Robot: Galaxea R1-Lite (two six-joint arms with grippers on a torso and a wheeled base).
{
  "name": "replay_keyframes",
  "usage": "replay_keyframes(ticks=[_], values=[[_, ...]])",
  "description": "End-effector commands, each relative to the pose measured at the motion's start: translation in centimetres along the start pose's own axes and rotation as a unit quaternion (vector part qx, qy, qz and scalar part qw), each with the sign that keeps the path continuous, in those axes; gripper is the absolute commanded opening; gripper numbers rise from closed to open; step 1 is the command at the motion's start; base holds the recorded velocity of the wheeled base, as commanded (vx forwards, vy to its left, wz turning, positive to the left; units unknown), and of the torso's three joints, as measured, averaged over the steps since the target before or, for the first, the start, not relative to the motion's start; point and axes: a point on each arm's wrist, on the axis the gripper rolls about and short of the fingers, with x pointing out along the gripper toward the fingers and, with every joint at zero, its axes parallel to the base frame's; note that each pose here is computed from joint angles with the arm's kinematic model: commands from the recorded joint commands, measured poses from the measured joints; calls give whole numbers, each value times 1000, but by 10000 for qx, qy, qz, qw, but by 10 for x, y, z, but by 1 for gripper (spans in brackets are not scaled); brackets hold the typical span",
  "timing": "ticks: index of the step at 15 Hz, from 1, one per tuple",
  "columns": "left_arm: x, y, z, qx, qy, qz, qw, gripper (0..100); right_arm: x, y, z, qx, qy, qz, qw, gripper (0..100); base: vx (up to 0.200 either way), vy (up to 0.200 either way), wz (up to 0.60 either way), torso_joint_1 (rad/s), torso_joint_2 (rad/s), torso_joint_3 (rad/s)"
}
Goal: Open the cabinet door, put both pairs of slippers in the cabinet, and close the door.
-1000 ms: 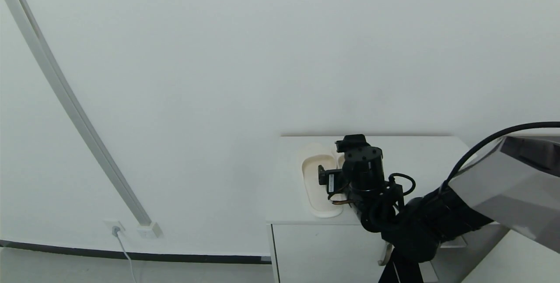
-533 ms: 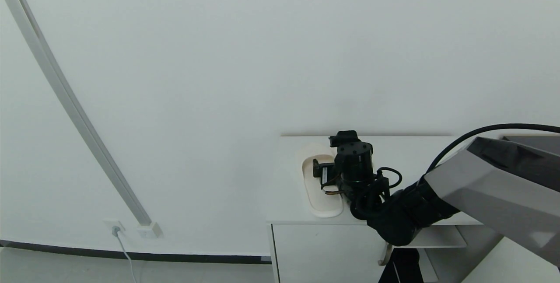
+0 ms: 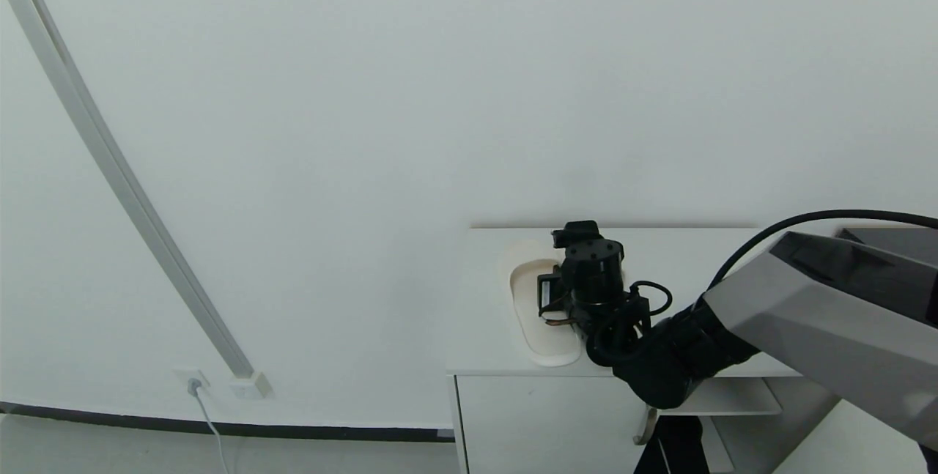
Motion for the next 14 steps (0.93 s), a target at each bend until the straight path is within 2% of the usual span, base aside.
replay_keyframes(ticks=[1, 4, 8, 9, 11, 14], values=[[0, 0, 0, -1, -2, -1, 10000, 0, -15, -4, 16, 57, -105, 52, 9999, 0, 0, 0, 0, 0, 0, 0], [0, 0, 0, -1, -2, -1, 10000, 0, -58, -8, 33, -40, -154, 303, 9994, 0, 0, 0, 0, 0, 0, 0], [0, 0, 0, -1, -2, -1, 10000, 0, -132, -33, 41, -288, -108, 1389, 9898, 0, 0, 0, 0, 0, 0, 0], [0, 0, 0, -1, -2, -1, 10000, 0, -161, -49, 38, -413, 15, 1812, 9826, 0, 0, 0, 0, 0, 0, 0], [0, 0, 0, 7, -2, -9, 10000, 0, -201, -62, 25, -859, 141, 2197, 9717, 0, 0, 0, 0, 0, 0, 0], [0, 0, 0, -8, -2, 6, 10000, 0, -200, -54, 24, -784, 163, 2132, 9737, 0, 0, 0, 0, 0, 0, 0]])
